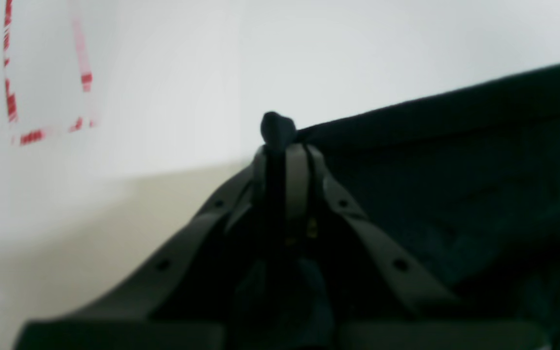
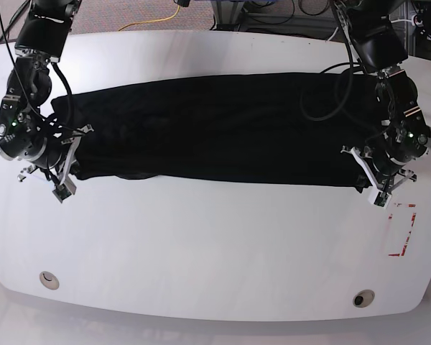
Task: Layout the t-shirt on the table in an organized manner, then fold the t-shirt properly
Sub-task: 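Lift the folded shirt edge with both grippers and pull it toward the robot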
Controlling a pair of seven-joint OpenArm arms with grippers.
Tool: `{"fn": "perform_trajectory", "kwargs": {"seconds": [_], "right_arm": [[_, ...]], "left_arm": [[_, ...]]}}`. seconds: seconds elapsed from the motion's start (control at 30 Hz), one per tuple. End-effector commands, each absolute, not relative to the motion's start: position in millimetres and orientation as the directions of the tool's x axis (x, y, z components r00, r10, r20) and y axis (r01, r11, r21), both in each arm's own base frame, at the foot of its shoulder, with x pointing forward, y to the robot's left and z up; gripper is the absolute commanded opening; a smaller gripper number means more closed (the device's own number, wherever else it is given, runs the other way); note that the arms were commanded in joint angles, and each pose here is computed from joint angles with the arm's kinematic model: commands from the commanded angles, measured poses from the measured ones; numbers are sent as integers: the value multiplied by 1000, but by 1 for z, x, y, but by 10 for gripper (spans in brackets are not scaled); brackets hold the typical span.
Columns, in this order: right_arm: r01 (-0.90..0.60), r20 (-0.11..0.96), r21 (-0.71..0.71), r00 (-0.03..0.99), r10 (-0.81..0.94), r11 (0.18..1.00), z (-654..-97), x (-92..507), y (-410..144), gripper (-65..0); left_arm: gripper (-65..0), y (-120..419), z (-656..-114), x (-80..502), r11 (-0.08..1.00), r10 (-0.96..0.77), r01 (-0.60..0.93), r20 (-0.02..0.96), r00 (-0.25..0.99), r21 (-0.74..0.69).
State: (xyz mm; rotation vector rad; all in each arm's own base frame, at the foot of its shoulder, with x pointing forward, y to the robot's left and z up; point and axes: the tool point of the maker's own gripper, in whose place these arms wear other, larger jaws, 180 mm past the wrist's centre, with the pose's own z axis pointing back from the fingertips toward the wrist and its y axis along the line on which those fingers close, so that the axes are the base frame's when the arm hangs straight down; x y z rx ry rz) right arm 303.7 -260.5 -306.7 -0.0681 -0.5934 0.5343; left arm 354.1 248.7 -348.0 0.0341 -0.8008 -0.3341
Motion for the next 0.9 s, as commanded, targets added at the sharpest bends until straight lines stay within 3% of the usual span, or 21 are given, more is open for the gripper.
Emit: {"fn": "perform_trajectory", "kwargs": {"seconds": [0.0,0.47,0.73,0.87], "right_arm": [[-447,492,-255,703,513,857,-301,301,-273,-650],[-427,437,-184,771,463,885,-334,265,-276,-650],[-440,439,-138,776,452,888,-350,251,-264,-647],[-436,444,-107,783,436,893,-359,245,-260,-590]], "left_arm": [[-647,264,-334,353,940,-340,261,691,639,221],[-646,286,-362,309,924,-382,289,578,721,250],[-646,287,-367,303,923,-384,293,564,731,249],[-646,288,-373,297,922,-386,299,547,743,245]]}}
